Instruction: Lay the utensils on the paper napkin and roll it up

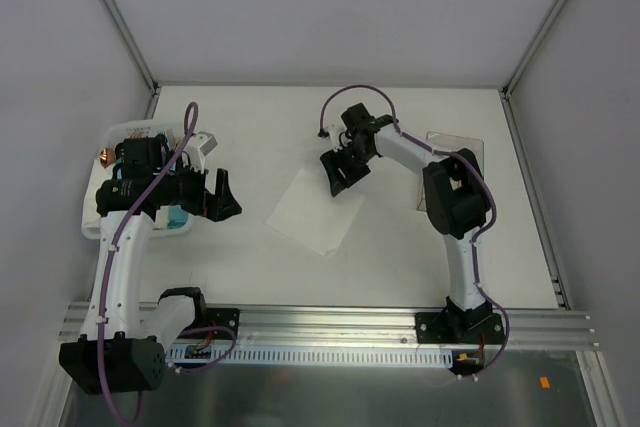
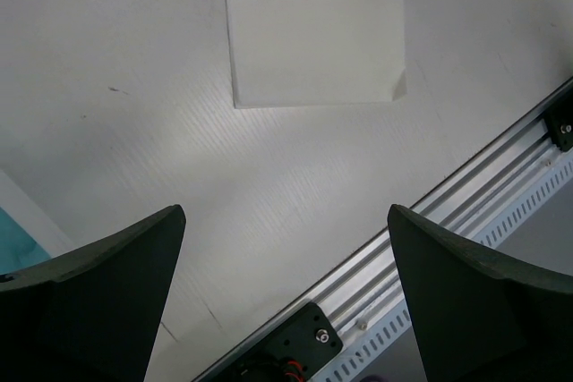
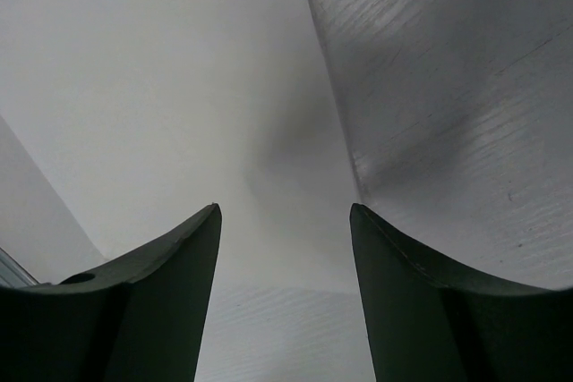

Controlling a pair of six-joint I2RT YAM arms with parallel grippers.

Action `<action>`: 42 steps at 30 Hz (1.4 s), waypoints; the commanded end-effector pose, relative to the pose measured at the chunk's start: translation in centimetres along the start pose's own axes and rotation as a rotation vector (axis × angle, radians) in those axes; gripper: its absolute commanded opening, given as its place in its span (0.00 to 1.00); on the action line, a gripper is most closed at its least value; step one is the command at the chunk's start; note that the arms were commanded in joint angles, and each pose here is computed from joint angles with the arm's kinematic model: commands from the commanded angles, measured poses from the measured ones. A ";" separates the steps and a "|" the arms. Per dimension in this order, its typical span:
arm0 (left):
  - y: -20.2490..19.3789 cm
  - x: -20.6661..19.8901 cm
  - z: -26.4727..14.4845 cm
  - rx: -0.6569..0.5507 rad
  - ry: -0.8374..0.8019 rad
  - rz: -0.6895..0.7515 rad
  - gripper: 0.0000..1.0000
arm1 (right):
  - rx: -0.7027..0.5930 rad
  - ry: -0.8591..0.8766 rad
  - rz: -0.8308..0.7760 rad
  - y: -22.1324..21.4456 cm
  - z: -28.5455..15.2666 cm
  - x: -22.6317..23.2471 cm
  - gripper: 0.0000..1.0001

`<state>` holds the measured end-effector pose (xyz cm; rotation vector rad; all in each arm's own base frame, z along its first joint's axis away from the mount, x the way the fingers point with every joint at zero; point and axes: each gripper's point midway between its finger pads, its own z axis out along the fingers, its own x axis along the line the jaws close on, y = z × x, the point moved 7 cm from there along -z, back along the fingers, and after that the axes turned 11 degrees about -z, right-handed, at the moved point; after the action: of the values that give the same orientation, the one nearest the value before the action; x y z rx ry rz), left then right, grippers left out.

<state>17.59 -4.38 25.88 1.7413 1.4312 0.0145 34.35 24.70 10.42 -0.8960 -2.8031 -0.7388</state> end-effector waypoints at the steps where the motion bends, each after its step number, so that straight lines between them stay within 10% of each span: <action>1: -0.1 0.1 -0.4 -0.004 0.019 -0.003 0.99 | -0.011 -0.015 -0.009 0.7 -0.2 -1.0 0.63; 14: -0.3 0.3 -0.3 0.001 0.043 -0.002 0.99 | 0.018 -0.006 0.038 -0.6 0.4 -1.7 0.31; 19: -0.3 0.6 -0.3 0.006 0.058 -0.001 0.99 | 0.025 -0.032 0.063 -1.1 -0.1 -2.1 0.00; 42: 2.9 2.3 1.4 -0.018 0.086 -0.041 0.99 | -0.119 -0.258 0.520 -7.0 -3.8 -2.2 0.00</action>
<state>19.96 -3.44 24.43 1.7557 1.5521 0.0316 31.72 16.21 8.29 -1.6413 -2.5878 -0.6199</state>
